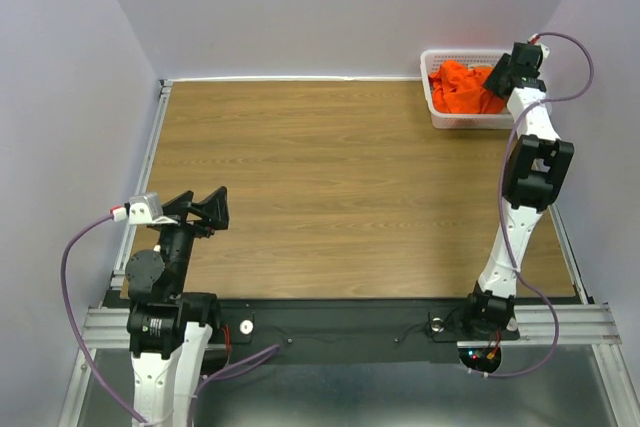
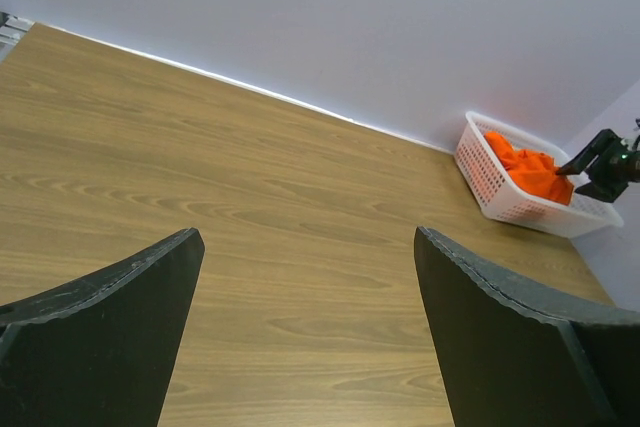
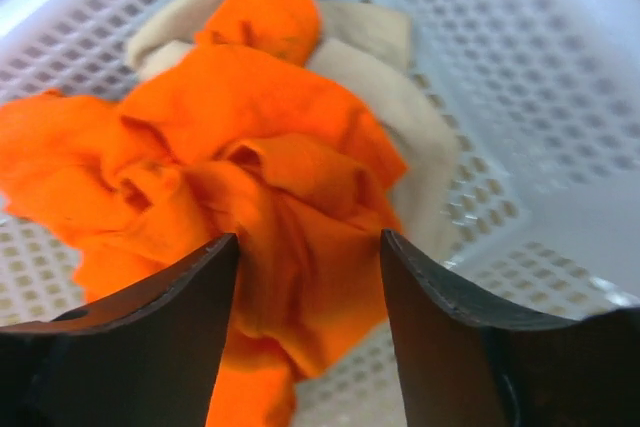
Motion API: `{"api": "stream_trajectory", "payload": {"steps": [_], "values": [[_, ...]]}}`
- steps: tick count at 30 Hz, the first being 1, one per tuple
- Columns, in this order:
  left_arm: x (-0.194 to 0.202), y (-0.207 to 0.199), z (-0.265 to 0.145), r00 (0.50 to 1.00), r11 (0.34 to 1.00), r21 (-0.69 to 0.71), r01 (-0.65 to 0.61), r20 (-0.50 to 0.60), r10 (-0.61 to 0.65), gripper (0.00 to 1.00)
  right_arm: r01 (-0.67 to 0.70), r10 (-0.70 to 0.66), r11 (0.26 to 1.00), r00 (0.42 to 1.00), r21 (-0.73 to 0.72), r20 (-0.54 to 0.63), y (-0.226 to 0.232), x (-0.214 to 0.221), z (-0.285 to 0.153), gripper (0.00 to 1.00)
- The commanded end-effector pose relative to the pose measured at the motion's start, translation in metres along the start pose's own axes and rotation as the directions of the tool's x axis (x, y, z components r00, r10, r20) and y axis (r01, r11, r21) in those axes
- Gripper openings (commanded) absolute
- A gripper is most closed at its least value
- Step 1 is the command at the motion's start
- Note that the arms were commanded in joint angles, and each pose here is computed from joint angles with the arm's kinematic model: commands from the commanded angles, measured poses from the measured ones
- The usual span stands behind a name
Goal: Fold and stack the t-shirts
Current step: Grab the tshirt from the pile, then move the tshirt to the center of the board
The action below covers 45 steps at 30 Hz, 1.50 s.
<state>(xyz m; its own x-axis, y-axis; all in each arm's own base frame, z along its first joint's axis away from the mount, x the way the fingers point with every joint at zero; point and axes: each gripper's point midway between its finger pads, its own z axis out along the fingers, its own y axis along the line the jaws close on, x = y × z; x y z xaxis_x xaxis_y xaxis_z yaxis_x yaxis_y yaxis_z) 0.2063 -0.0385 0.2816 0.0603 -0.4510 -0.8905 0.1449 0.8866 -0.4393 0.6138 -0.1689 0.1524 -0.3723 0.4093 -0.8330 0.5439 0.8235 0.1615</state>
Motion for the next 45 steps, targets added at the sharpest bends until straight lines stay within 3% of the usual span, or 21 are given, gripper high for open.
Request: {"api": "stream_trajectory", "payload": {"steps": [1,8,13,18,23,28,31,35,41,45], "values": [[-0.008,-0.004,0.004,0.999,1.000,0.022,-0.003,0.034,0.002,0.99,-0.022,0.033,0.986,0.997,-0.165,0.063,0.042,-0.028,-0.004,0.60],[-0.007,-0.004,0.005,1.000,1.000,0.022,-0.004,0.028,0.004,0.99,0.033,-0.015,0.937,0.998,-0.348,0.054,0.072,-0.037,-0.038,0.17],[-0.007,-0.004,0.005,1.000,1.000,0.022,-0.006,0.031,0.005,0.99,0.099,-0.044,0.904,0.989,-0.416,0.140,0.092,-0.071,-0.092,0.01],[-0.009,-0.004,0.004,0.999,1.000,0.021,-0.008,0.040,0.007,0.99,0.212,-0.044,0.811,0.952,-0.545,0.304,0.142,-0.127,-0.189,0.01],[-0.012,-0.003,0.002,0.998,1.000,0.017,-0.010,0.056,0.009,0.99,0.319,0.010,0.646,0.905,-0.694,0.425,0.204,-0.154,-0.311,0.01],[-0.014,-0.004,0.000,0.998,1.000,0.018,-0.011,0.065,0.009,0.99,0.362,0.049,0.378,0.911,-0.852,0.409,0.264,-0.128,-0.421,0.01],[-0.014,-0.004,0.000,0.998,1.000,0.019,-0.009,0.067,0.008,0.99,0.364,0.081,0.187,0.920,-0.913,0.383,0.283,-0.115,-0.487,0.01],[-0.016,-0.005,-0.002,0.997,1.000,0.021,-0.010,0.079,0.008,0.99,0.351,0.115,0.011,0.930,-0.936,0.350,0.286,-0.109,-0.553,0.01],[-0.018,-0.005,-0.004,0.996,1.000,0.021,-0.007,0.091,0.005,0.99,0.358,0.143,-0.053,0.927,-0.932,0.348,0.256,-0.105,-0.596,0.01],[-0.015,-0.004,-0.002,0.997,1.000,0.020,-0.006,0.076,0.005,0.99,0.317,0.121,0.116,0.936,-0.941,0.330,0.240,-0.079,-0.555,0.01]]}}
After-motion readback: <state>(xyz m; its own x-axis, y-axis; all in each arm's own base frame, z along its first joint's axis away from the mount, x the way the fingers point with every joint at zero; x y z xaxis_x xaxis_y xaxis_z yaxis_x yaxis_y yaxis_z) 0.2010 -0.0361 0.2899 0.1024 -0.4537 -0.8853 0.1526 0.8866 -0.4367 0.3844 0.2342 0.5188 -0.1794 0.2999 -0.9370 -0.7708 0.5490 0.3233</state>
